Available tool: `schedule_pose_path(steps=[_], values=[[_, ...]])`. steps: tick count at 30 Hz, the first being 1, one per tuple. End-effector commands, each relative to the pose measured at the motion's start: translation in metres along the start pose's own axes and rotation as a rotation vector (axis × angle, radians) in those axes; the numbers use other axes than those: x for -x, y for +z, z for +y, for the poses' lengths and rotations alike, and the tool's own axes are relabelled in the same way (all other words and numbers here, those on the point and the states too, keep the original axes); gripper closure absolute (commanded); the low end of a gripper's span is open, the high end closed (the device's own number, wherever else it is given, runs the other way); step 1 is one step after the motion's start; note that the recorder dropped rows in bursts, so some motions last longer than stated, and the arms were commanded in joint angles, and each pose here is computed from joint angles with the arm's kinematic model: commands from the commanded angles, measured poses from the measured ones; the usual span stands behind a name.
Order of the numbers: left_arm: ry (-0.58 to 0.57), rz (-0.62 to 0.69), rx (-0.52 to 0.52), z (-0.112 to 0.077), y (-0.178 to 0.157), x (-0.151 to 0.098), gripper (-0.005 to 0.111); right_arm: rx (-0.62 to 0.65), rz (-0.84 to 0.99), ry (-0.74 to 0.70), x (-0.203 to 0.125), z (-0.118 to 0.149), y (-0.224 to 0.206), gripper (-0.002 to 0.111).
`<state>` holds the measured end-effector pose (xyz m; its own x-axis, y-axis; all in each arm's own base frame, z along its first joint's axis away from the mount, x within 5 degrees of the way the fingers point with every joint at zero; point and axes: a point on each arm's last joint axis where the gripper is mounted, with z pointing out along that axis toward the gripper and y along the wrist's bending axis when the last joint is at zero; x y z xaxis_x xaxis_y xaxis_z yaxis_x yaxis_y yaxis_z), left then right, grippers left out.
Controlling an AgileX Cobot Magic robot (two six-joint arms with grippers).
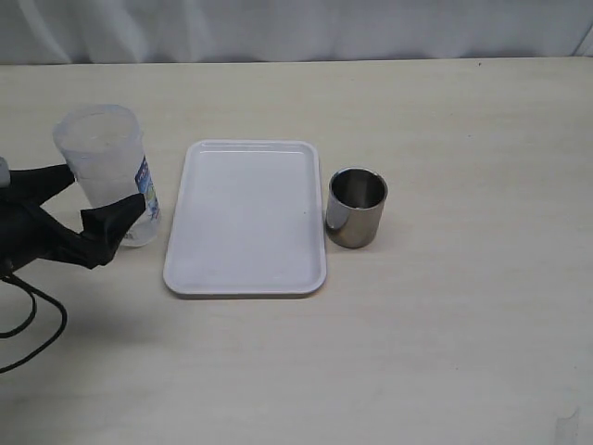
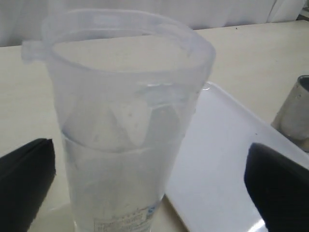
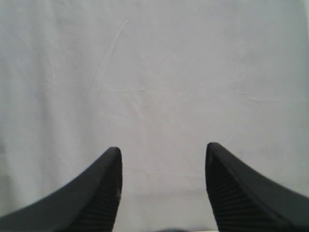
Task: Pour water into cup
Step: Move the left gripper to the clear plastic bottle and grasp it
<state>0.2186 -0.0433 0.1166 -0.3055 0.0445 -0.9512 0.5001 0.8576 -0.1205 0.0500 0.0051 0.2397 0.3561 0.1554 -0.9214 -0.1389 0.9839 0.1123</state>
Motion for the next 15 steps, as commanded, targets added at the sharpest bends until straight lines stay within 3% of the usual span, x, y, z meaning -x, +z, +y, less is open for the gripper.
schedule_pose_path(steps=[1, 15], values=[[-0.004, -0.002, -0.034, 0.005, 0.014, -0.002, 0.002, 0.003, -0.01, 0.0, 0.0, 0.0, -0.001, 0.058], [0.018, -0.005, -0.072, 0.021, 0.045, -0.006, 0.002, 0.001, 0.004, 0.0, -0.001, 0.0, -0.001, 0.058]])
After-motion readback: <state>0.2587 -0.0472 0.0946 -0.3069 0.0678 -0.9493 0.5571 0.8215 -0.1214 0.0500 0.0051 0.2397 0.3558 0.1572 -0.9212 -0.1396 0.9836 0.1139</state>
